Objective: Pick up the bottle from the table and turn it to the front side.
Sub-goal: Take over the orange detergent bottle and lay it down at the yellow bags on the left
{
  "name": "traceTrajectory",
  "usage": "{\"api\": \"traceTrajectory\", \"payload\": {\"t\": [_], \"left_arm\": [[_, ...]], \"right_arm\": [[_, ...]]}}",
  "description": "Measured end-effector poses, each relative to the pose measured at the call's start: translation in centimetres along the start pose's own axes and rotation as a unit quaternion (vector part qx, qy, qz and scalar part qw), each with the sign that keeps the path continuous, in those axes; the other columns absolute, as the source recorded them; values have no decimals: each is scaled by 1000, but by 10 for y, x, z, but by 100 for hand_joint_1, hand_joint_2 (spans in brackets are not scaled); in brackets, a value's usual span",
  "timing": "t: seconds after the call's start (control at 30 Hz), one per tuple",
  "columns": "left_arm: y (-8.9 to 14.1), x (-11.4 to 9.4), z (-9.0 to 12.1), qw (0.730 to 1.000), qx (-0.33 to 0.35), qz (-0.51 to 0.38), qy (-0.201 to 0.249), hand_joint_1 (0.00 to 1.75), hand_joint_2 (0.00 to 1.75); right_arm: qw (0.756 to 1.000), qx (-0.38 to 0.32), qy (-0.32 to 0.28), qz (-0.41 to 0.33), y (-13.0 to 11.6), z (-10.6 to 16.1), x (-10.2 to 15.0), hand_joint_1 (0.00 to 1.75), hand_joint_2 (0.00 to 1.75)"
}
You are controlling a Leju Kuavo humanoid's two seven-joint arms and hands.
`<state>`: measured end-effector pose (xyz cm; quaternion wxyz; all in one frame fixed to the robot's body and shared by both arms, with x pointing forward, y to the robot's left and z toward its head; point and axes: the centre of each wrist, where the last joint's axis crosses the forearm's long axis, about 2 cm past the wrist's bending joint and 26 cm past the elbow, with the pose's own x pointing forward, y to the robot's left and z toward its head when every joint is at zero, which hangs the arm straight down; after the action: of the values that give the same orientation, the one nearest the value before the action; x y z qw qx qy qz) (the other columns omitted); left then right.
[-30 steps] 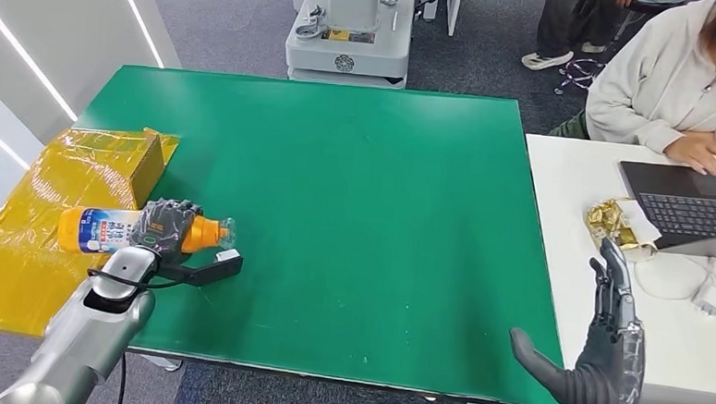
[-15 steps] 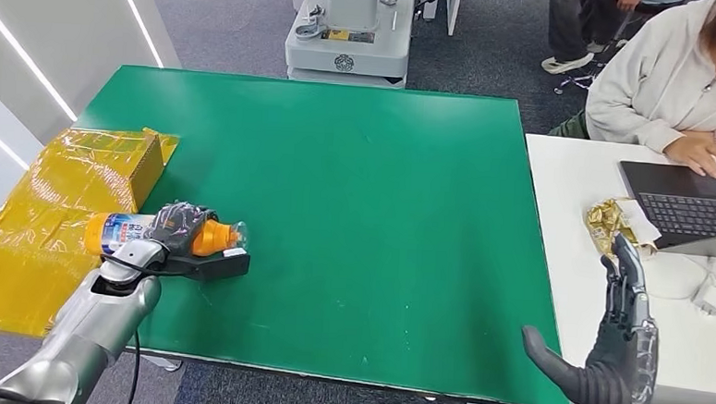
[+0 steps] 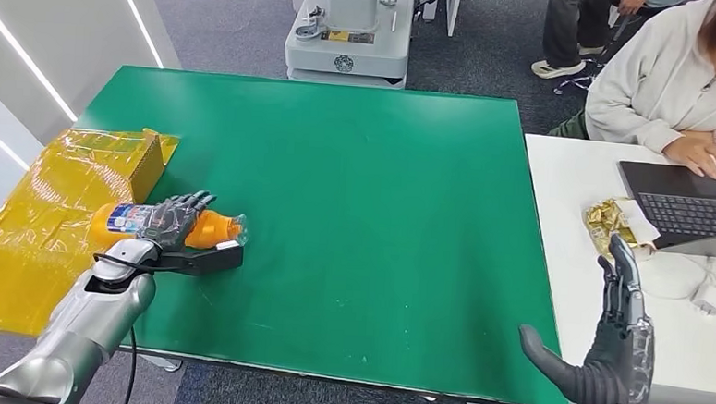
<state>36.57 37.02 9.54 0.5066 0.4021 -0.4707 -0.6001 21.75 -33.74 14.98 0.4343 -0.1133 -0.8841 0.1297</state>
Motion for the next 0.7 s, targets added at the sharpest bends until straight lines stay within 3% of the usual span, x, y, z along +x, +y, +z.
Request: {"api": "traceTrajectory", "payload": {"t": [0.27, 0.7], "left_arm": [[-1, 12, -3, 1000, 4, -1, -1, 0, 175], [3, 69, -11, 987, 59, 108, -106, 0, 175]], "right_arm": [[1000, 9, 0, 1, 6, -4, -2, 0, 175], [1000, 13, 4, -5, 10, -9, -7, 0, 175]]}}
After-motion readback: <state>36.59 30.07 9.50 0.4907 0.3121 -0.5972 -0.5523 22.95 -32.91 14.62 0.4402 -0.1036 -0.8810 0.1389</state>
